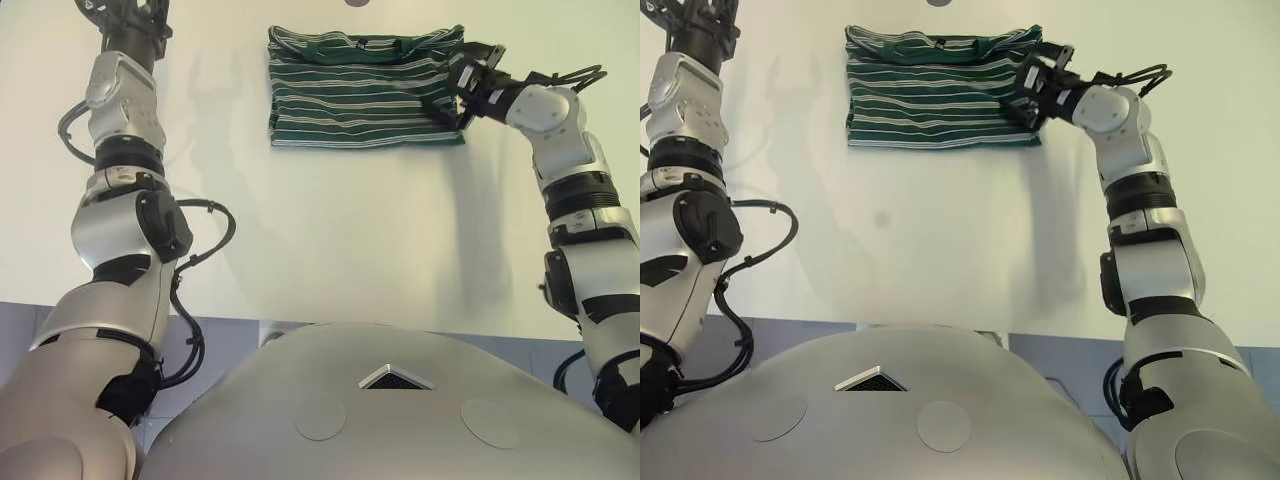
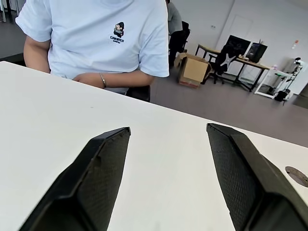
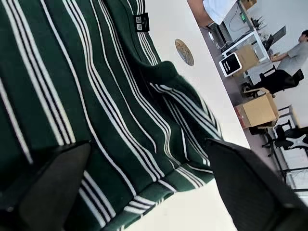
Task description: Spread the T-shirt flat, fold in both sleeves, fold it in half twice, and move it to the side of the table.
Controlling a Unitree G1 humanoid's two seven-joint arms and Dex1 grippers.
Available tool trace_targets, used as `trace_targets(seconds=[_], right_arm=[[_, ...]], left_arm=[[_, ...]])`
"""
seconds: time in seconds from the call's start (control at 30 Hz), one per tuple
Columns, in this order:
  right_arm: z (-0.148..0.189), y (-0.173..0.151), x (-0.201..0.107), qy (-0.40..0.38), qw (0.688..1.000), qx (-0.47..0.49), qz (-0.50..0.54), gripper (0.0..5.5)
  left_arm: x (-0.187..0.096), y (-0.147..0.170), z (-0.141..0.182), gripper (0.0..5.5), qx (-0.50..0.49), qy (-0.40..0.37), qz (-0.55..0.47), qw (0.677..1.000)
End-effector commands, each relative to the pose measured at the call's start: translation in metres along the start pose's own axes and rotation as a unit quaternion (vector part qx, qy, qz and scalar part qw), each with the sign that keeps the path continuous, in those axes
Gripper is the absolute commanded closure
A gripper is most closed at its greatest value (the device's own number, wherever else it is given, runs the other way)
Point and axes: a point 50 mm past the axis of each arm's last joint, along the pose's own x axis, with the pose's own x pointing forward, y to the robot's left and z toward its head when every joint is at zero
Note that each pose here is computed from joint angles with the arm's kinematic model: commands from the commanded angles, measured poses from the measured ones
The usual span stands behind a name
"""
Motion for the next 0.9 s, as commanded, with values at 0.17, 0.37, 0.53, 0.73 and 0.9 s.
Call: trace_targets(seconds=[0.17, 0.37, 0.53, 0.73, 0.9], right_arm=[[0.065, 0.066, -0.047, -0.145, 0.962, -0.007, 0.231, 1.13], [0.105, 0.01, -0.064, -0.213, 0.96, 0.066, 0.169, 1.13], [0.131, -0.016, -0.022, -0.231, 0.968, 0.094, 0.042, 1.13], [0.155, 0.012, 0.055, -0.202, 0.977, 0.065, 0.012, 1.13], [0.115, 0.044, 0.094, -0.072, 0.997, 0.024, 0.007, 1.13]], left_arm=[[-0.019, 0.012, 0.007, 2.59, 0.039, -0.014, -0.003, 0.999], [-0.028, 0.013, 0.009, 2.59, 0.047, -0.018, 0.0, 0.999], [-0.032, -0.01, 0.011, 2.59, 0.077, -0.028, -0.055, 0.995], [-0.036, -0.024, 0.007, 2.59, 0.08, -0.019, -0.086, 0.993], [-0.039, -0.028, -0.004, 2.59, 0.076, -0.006, -0.088, 0.993]])
